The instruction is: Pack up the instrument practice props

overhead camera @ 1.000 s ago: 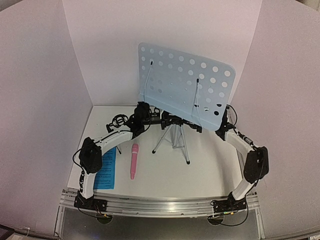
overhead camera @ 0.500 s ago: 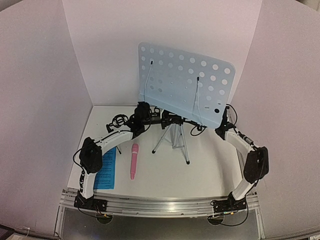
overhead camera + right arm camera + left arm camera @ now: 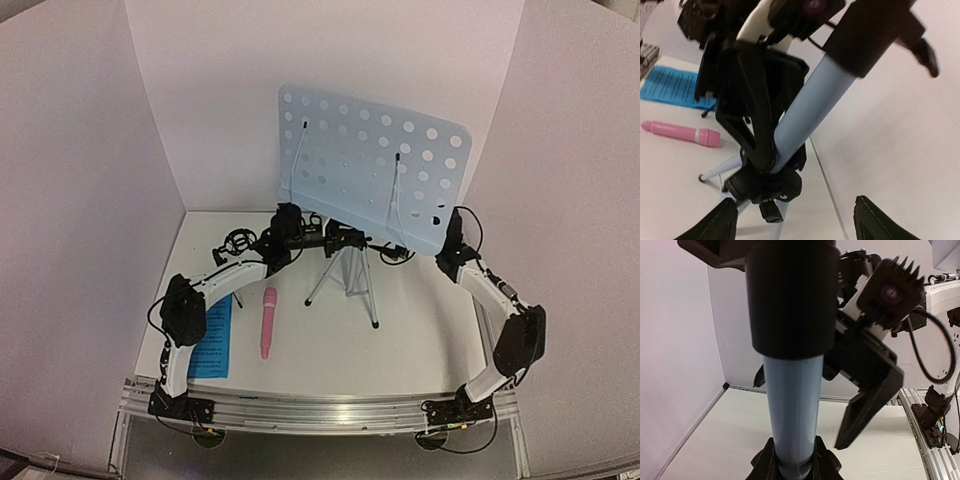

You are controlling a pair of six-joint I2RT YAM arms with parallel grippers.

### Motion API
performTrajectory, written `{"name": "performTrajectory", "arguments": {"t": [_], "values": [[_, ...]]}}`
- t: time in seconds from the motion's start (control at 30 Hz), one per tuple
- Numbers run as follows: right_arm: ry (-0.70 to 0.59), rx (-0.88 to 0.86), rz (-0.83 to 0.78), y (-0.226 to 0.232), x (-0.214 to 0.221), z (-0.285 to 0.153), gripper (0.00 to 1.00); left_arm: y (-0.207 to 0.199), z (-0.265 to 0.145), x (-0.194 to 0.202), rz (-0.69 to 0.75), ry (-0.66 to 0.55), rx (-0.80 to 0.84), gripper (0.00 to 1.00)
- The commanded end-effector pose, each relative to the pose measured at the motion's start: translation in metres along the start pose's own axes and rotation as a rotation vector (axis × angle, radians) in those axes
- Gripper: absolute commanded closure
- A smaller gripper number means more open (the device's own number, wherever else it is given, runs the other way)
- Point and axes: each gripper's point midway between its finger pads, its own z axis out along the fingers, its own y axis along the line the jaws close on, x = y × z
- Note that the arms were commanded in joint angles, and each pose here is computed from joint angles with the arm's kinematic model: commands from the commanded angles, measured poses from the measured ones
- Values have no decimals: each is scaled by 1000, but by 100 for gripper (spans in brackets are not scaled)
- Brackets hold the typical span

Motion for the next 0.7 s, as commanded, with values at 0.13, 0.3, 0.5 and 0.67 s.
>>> {"name": "performTrajectory", "arguments": {"t": [0.13, 0.3, 0.5, 0.67], "values": [[-94, -54, 291, 24, -40, -17, 19, -1, 2, -75, 191, -166, -67, 100], [-175, 96, 463, -12, -61, -23, 21, -7, 1, -89, 197, -200, -61, 100], [-229, 158, 684, -44, -71, -20, 23, -4, 1, -119, 168, -264, -80, 100], [-190, 149, 657, -28, -56, -21, 19, -3, -3, -152, 146, -310, -93, 100]]}}
